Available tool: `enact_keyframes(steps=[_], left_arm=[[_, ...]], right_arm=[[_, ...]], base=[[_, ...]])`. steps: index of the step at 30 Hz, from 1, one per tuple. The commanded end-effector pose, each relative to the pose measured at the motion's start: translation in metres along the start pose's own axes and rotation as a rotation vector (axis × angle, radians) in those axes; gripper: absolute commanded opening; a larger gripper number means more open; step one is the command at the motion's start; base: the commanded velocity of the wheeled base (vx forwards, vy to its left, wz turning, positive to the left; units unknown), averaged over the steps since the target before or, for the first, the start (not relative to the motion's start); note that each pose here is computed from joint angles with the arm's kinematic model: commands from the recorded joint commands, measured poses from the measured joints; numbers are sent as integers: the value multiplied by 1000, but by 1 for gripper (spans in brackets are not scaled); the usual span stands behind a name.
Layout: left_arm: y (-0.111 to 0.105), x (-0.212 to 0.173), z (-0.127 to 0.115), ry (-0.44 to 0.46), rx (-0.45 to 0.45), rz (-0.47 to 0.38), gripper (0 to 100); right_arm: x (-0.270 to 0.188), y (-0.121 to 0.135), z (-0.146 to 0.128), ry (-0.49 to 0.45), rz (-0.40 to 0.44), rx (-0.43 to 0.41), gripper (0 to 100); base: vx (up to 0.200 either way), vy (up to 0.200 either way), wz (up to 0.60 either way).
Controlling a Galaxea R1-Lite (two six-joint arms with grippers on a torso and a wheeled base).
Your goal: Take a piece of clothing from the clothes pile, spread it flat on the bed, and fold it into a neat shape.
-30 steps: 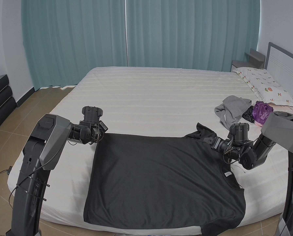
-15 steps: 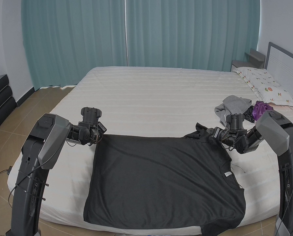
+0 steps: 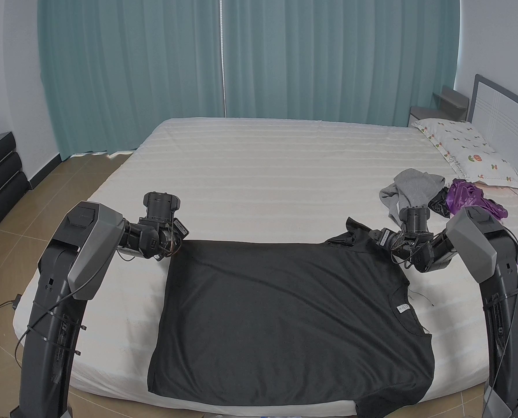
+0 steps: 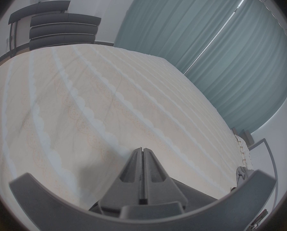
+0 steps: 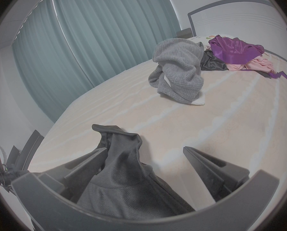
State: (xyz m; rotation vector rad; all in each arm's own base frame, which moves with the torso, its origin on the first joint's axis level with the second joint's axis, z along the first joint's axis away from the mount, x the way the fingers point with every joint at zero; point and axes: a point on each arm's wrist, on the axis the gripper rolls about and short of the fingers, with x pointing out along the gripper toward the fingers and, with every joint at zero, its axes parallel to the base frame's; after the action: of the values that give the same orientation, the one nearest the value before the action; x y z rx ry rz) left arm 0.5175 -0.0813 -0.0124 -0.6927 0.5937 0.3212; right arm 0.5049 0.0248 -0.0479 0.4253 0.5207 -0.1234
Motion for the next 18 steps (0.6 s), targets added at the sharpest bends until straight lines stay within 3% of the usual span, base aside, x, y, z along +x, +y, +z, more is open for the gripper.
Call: enact_keyframes(steps=[1,2,3,12,18], left_arm=[[0,0,0,-1,-1,1,0],[1,0,1,-3,-2,1,0],[1,0,1,-2,-2,2,0],[3,2,-1,3,9,8,0],[4,6,0,-5,12,6,0]], right_arm=[[7,-4,-9,16,-10,0,100],[9,-6,-13,26,-14,-1,100],[9,-6,-13,26,-14,-1,0],[9,-2,-13,21,-11,7,0],[7,-1,3,-47,-33,53,0]], base=[[0,0,0],[0,0,0],[0,0,0],[0,0,0],[0,0,0]])
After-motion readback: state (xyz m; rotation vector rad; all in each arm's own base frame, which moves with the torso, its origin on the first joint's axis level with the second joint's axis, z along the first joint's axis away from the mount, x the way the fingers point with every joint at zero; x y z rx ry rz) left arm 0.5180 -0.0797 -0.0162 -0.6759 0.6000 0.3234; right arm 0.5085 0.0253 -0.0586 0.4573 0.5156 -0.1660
